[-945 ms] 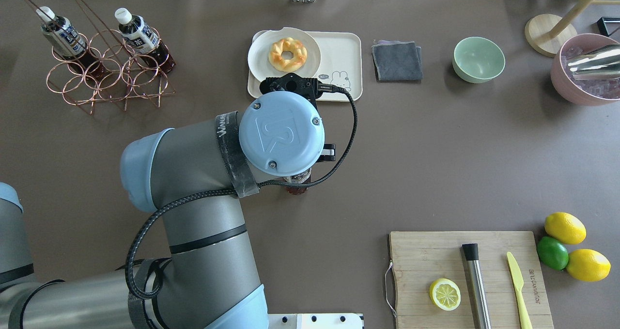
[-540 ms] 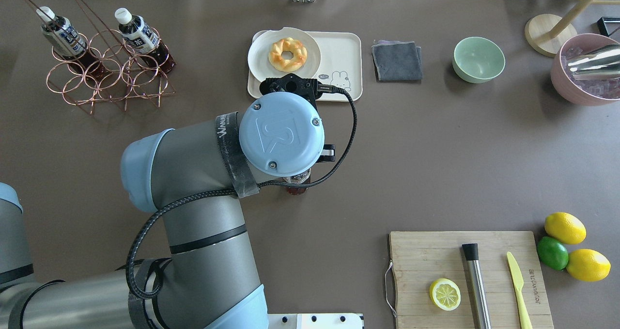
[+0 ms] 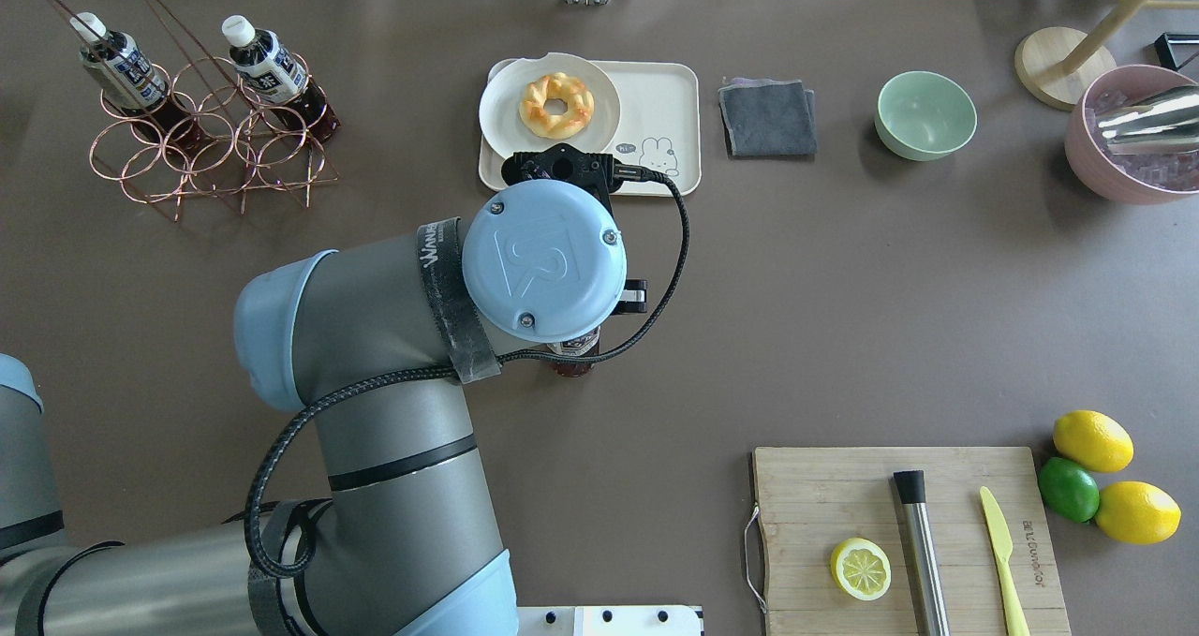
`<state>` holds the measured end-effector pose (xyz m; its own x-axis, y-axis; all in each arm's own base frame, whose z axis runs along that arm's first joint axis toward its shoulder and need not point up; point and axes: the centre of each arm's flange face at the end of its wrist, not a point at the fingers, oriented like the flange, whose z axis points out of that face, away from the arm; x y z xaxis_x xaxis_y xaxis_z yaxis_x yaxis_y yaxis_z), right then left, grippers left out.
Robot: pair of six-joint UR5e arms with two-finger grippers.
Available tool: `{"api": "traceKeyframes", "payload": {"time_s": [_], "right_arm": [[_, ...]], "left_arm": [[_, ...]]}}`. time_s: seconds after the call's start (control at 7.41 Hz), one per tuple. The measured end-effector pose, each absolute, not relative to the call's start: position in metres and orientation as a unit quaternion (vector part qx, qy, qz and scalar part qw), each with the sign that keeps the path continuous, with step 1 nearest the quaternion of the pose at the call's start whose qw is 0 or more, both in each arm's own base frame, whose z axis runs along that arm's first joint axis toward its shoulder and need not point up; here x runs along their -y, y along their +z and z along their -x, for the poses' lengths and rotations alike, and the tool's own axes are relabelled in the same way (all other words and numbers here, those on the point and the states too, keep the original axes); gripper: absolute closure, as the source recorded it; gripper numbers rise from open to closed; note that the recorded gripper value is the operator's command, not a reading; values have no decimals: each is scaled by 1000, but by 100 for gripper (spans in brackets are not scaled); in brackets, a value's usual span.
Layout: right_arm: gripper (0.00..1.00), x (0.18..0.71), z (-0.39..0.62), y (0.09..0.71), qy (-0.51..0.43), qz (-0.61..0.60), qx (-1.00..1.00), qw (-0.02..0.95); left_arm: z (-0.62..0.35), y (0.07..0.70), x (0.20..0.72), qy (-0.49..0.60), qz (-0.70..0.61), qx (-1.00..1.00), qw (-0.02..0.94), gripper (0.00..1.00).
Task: Place tea on tray
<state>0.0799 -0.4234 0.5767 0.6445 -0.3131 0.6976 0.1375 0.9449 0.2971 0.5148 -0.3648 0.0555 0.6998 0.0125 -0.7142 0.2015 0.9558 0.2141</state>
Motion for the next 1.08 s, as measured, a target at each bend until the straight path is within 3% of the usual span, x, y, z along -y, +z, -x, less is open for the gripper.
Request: {"api": "traceKeyframes", "payload": {"time_s": [0.54,1.08], "right_arm": [[0,428,-76,562,-103,-107,404,903],[0,508,20,434,-62,-106,422,898]], "left_arm": [[-515,53,360,-49,-139,-387,910,36],[-451,50,374,-69,-155,-417,893,32]]}}
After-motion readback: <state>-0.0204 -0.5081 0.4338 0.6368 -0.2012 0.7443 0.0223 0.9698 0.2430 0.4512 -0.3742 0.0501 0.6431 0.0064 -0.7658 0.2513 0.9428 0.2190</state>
